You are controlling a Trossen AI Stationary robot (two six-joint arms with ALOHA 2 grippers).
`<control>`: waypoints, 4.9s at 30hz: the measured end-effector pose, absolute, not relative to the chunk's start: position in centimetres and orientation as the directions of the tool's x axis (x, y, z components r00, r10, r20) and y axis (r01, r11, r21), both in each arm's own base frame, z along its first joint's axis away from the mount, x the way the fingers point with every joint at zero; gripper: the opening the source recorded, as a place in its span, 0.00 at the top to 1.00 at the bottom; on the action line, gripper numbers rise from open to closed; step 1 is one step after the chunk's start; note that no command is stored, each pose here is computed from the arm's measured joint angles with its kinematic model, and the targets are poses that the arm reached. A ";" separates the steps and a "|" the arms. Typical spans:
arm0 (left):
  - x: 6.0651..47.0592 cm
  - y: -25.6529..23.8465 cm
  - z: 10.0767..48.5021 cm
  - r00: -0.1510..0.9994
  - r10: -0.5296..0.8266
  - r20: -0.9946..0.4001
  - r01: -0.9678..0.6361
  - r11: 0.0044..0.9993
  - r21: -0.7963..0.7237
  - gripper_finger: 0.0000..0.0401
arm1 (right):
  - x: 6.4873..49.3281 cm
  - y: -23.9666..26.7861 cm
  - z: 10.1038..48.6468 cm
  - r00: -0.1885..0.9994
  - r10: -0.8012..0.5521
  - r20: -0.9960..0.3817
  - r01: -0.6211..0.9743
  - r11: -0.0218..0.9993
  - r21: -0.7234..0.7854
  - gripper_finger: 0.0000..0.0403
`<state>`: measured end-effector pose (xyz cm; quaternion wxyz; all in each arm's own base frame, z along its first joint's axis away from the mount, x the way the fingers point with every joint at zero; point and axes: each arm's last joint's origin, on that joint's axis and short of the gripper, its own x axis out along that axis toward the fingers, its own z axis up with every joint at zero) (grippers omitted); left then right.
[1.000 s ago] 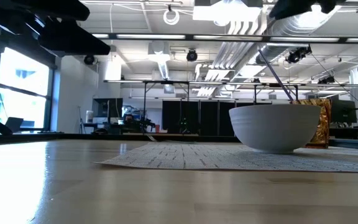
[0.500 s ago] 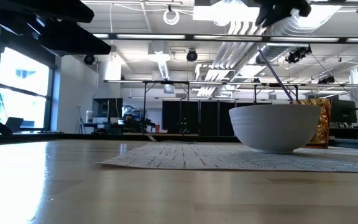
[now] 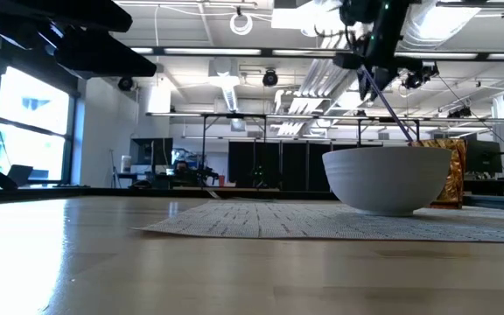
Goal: Pick & Place Utensil
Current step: Put the green spoon into the white bowl on the gray mat
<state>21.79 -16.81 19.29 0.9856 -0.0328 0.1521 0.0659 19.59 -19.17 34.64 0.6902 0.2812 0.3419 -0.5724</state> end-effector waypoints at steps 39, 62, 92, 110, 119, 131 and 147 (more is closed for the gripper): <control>21.8 -16.8 19.3 0.945 0.120 -0.304 -0.095 0.991 0.095 0.01 | 15.1 -27.7 15.9 -0.063 -0.265 -0.962 0.996 0.041 -0.076 0.59; 21.8 -16.6 19.4 0.942 0.185 -0.281 -0.134 0.972 0.191 0.01 | 16.2 -30.2 14.1 -0.218 -0.043 -0.975 0.923 0.316 -0.220 0.60; 21.7 -16.4 19.4 0.929 0.268 -0.254 -0.213 0.951 0.225 0.01 | 15.6 -30.2 14.1 -0.175 0.023 -0.984 0.877 0.458 -0.146 0.69; 21.7 -16.4 19.4 0.931 0.258 -0.259 -0.203 0.954 0.223 0.01 | 13.7 -29.8 13.5 -0.189 0.000 -0.982 0.870 0.463 -0.167 0.69; 21.7 -16.4 19.4 0.930 0.259 -0.259 -0.203 0.953 0.224 0.01 | 13.7 -30.1 13.4 -0.115 0.010 -0.993 0.868 0.487 -0.096 0.79; 21.7 -16.4 19.4 0.930 0.259 -0.260 -0.203 0.953 0.224 0.01 | 14.9 -29.5 13.3 -0.130 -0.005 -0.991 0.819 0.563 -0.110 0.94; 21.7 -16.4 19.4 0.931 0.258 -0.260 -0.202 0.954 0.223 0.01 | 16.6 -28.7 14.5 -0.128 -0.084 -0.988 0.758 0.634 -0.152 0.97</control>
